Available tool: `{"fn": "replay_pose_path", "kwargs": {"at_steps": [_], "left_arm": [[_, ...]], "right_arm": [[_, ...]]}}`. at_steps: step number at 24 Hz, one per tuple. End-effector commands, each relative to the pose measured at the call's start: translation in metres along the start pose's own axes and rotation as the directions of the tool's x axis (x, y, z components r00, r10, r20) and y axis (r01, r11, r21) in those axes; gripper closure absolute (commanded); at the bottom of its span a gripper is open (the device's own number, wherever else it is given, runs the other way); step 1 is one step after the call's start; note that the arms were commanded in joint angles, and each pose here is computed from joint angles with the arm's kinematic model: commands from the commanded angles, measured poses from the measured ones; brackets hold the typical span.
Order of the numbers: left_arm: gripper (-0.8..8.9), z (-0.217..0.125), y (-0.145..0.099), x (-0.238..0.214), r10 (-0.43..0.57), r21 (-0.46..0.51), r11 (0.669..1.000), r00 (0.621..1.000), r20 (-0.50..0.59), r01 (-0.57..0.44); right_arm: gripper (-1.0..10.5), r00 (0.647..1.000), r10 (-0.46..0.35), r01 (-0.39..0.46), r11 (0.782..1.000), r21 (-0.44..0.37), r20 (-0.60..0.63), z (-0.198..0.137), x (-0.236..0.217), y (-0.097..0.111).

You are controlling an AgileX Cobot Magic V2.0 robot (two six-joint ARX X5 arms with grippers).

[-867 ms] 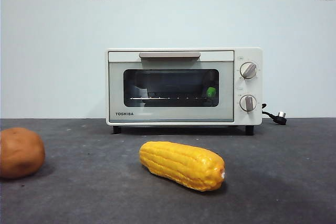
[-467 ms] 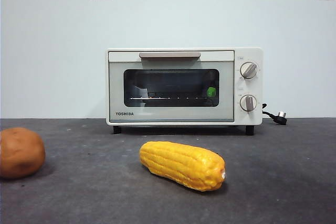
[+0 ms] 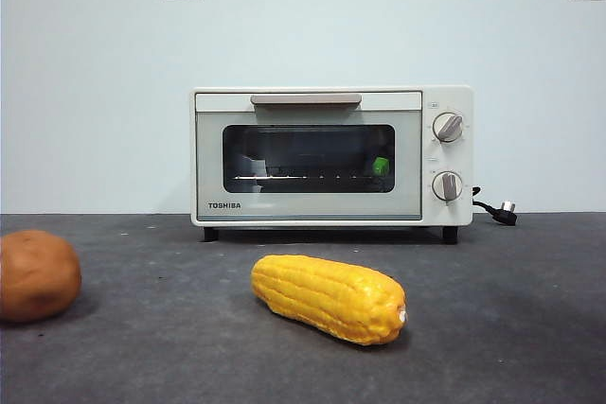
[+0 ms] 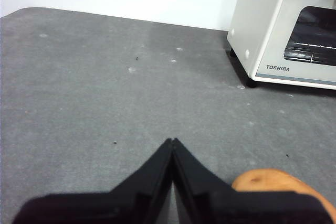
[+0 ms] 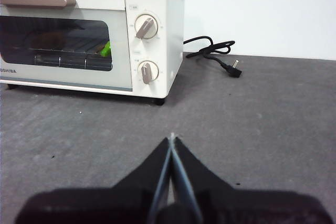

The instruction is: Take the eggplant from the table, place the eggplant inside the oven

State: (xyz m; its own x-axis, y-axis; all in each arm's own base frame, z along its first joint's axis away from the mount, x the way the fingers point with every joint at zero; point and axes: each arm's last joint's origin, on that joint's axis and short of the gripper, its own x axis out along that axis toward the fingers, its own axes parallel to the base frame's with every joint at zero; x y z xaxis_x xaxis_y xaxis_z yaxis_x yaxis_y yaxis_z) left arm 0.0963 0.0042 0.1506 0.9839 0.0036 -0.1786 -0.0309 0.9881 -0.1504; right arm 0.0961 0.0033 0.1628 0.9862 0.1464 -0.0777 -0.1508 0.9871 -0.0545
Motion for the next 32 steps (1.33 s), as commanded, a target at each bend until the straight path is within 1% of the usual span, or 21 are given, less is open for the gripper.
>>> {"fn": "replay_pose_path", "kwargs": {"at_steps": [1, 7, 9, 12, 32], "left_arm": [[8.17, -0.0017, 0.0000, 0.0009, -0.006, -0.006, 1.000, 1.000, 0.002, 0.006], [8.18, -0.0017, 0.0000, 0.0009, -0.006, -0.006, 1.000, 1.000, 0.002, 0.006], [8.17, -0.0017, -0.0001, 0.0009, -0.006, -0.006, 1.000, 1.000, 0.003, 0.006], [8.18, -0.0017, 0.0000, 0.0009, -0.006, -0.006, 1.000, 1.000, 0.002, 0.006], [8.17, -0.0018, 0.0000, 0.0010, -0.006, -0.006, 1.000, 1.000, 0.001, 0.006]], "right_arm": [[9.5, 0.999, -0.028, 0.029, 0.999, 0.037, -0.015, -0.0046, 0.0009, -0.0006], [9.5, 0.988, -0.152, 0.154, 0.987, 0.040, -0.032, -0.0057, 0.0005, -0.0042], [9.5, 0.983, -0.177, 0.179, 0.983, 0.038, -0.048, -0.0071, 0.0004, -0.0048], [9.5, 0.973, -0.205, 0.210, 0.977, 0.034, -0.106, -0.0126, -0.0002, -0.0053], [9.5, 0.973, -0.203, 0.208, 0.978, 0.032, -0.114, -0.0133, -0.0002, -0.0052]]}}
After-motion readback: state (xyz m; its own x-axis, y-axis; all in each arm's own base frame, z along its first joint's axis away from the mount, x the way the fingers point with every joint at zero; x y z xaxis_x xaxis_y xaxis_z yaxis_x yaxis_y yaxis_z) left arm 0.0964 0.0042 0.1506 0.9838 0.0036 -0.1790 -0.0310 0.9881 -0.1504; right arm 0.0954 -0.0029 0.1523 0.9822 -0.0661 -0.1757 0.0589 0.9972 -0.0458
